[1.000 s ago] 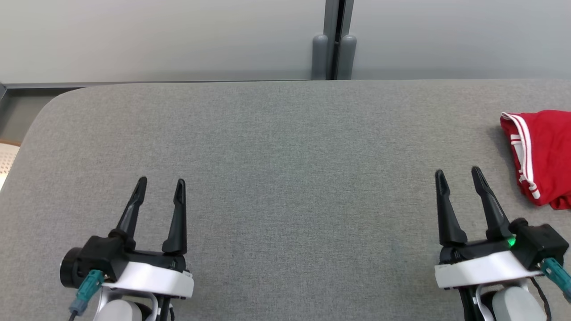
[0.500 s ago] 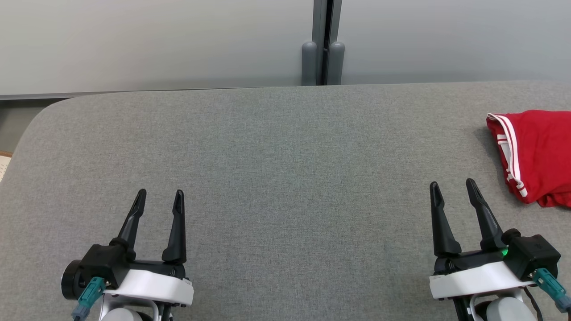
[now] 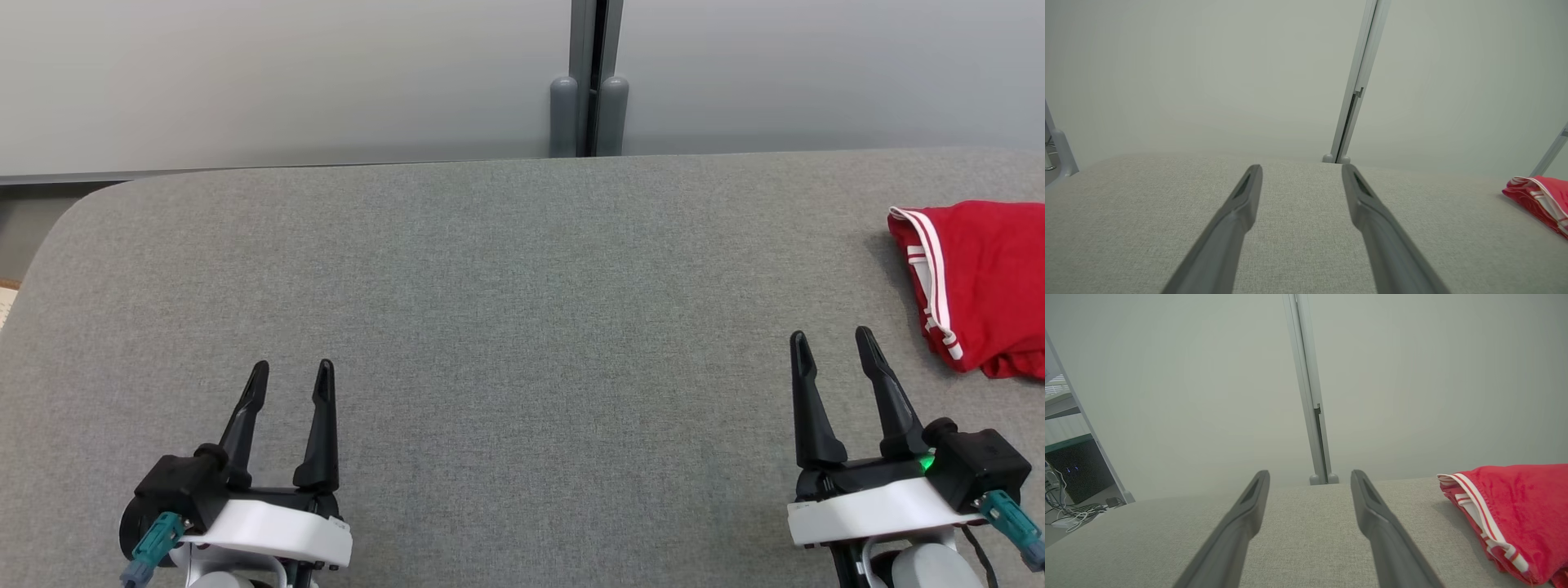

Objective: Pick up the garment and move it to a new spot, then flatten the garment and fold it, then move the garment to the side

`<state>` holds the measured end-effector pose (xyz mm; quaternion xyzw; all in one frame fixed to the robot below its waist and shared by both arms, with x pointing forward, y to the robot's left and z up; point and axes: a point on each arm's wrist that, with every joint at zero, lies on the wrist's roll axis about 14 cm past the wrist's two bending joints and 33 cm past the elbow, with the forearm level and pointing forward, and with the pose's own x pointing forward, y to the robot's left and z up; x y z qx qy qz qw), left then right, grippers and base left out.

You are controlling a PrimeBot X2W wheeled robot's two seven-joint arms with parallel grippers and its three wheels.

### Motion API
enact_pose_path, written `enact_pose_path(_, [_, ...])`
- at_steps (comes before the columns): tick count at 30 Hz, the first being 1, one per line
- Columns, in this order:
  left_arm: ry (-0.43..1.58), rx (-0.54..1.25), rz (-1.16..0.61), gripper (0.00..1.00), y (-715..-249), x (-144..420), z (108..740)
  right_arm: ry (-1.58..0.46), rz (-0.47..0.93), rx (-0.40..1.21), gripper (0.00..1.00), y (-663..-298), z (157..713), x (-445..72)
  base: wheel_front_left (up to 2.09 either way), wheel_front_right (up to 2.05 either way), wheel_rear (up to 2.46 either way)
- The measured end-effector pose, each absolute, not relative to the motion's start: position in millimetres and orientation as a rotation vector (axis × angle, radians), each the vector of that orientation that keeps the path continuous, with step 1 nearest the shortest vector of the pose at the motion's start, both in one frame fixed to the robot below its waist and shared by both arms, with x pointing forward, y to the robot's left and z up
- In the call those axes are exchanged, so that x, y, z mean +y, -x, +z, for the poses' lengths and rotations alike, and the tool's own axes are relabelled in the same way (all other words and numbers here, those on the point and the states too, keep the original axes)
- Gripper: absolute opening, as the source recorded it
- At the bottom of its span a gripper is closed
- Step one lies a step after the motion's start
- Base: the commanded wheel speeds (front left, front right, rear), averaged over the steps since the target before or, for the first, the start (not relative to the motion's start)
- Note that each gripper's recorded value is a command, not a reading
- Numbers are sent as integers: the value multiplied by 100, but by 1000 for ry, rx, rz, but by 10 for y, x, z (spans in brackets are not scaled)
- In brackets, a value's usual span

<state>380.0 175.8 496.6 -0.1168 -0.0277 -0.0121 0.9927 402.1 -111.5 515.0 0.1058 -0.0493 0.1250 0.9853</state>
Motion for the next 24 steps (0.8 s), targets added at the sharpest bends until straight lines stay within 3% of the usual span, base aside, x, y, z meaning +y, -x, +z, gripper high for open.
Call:
enact_pose_path(18, [300,-42,-20,100,-3776,1792,4909,-234,256,-85,100,-4018,5111,-1086,0,0,0])
enact_pose_path(19, [302,-36,-19,0,-3771,1790,4890,-233,254,-75,0,-4011,5083,-1090,0,0,0])
enact_pose_path(24, [320,35,-6,0,-3672,1769,4668,-240,242,2,0,-3908,4842,-1103,0,0,0])
